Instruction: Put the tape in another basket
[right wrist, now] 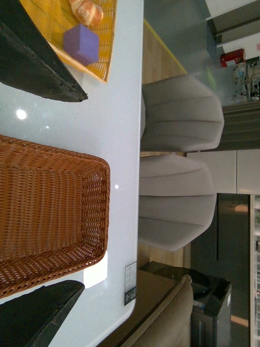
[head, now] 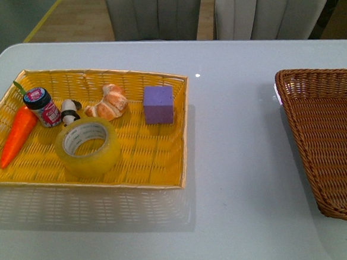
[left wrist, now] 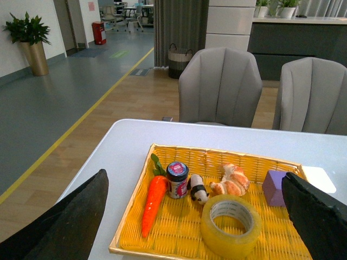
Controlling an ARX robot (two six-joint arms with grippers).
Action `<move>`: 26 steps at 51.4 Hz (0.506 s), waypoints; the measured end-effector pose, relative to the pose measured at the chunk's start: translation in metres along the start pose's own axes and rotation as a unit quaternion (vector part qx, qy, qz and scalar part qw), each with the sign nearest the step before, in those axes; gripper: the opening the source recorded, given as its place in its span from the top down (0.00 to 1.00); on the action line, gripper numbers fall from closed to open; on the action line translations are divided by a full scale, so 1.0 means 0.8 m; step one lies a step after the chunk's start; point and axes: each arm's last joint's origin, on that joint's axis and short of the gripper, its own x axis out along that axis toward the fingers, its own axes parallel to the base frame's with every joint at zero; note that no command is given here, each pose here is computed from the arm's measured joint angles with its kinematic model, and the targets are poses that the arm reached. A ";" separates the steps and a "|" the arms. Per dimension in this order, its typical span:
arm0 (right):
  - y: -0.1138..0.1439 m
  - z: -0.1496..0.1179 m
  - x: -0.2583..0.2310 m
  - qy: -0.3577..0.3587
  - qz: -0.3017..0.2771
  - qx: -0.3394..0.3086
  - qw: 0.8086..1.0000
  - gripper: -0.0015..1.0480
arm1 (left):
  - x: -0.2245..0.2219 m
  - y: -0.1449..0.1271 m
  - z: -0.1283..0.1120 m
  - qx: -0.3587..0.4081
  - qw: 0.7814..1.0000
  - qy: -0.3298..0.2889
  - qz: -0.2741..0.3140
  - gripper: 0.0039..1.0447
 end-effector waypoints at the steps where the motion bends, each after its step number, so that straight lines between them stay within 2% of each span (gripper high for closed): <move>1: 0.000 0.000 0.000 0.000 0.000 0.000 1.000 0.09 | 0.000 0.000 0.000 0.000 1.000 0.000 0.000 0.08; 26: 0.000 0.000 0.000 0.000 0.000 0.000 1.000 0.09 | 0.000 0.000 0.000 0.000 1.000 0.000 0.000 0.08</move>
